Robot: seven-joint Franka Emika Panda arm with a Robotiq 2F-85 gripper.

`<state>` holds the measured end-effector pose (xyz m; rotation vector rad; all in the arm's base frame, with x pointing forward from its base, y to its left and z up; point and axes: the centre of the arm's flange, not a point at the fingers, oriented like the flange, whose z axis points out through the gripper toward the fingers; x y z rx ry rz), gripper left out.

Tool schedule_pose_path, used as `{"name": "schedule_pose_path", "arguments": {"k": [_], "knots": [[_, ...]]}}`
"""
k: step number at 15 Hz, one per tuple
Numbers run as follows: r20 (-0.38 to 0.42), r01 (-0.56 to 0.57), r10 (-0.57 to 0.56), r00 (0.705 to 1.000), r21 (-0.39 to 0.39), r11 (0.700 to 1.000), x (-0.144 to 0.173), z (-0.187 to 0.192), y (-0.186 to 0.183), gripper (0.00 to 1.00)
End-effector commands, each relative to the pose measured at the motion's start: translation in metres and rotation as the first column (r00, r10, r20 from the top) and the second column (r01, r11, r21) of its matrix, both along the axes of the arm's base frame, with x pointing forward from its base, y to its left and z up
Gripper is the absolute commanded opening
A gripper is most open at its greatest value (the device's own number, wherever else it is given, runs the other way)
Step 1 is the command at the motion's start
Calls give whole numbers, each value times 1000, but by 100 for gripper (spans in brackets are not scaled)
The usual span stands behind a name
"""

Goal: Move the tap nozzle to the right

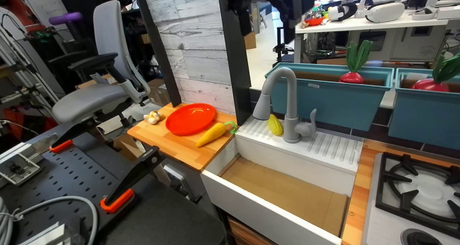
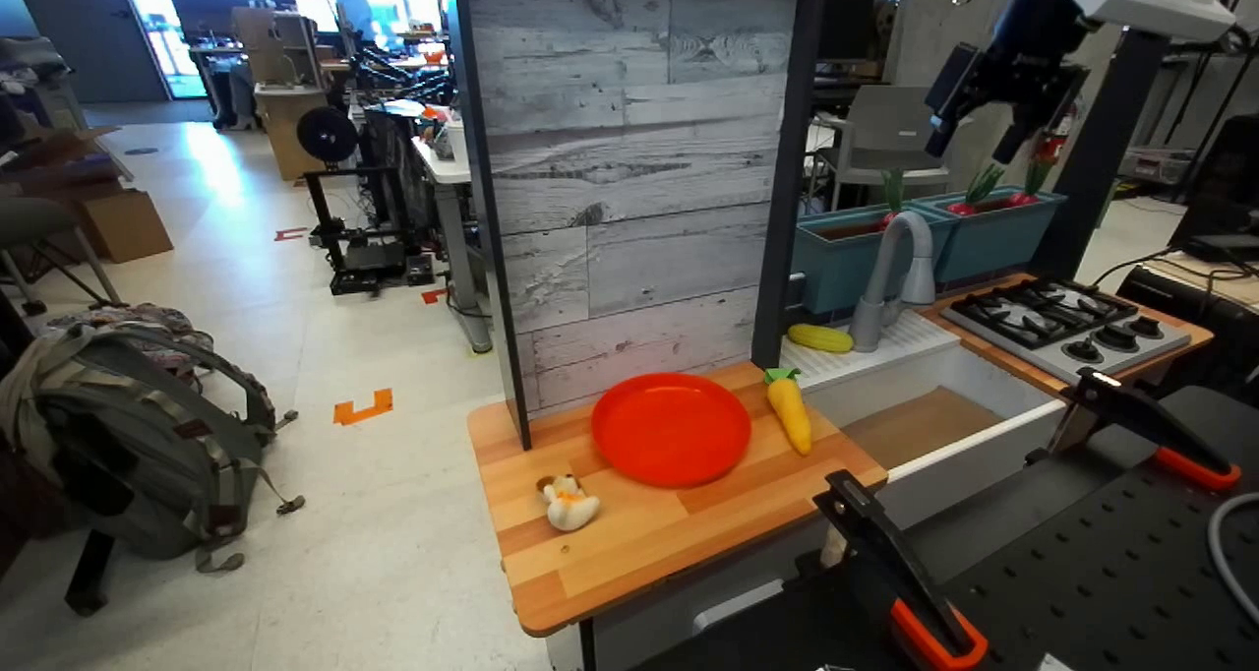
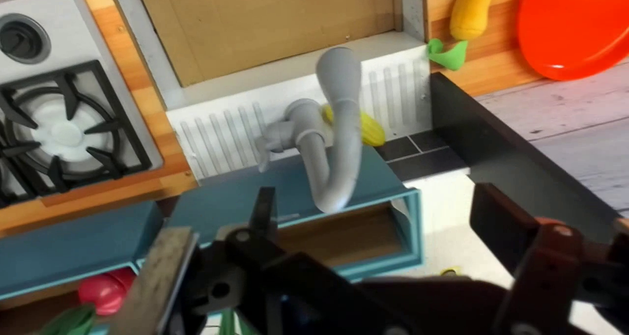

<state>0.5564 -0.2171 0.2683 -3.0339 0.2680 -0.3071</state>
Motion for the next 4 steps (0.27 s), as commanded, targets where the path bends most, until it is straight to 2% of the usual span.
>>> {"name": "schedule_pose_path", "arguments": {"k": [1, 4], "knots": [[8, -8, 8, 1000, -1, 1000, 1, 7, 7, 100], [-1, -2, 2, 1000, -2, 1000, -1, 2, 4, 100]]}}
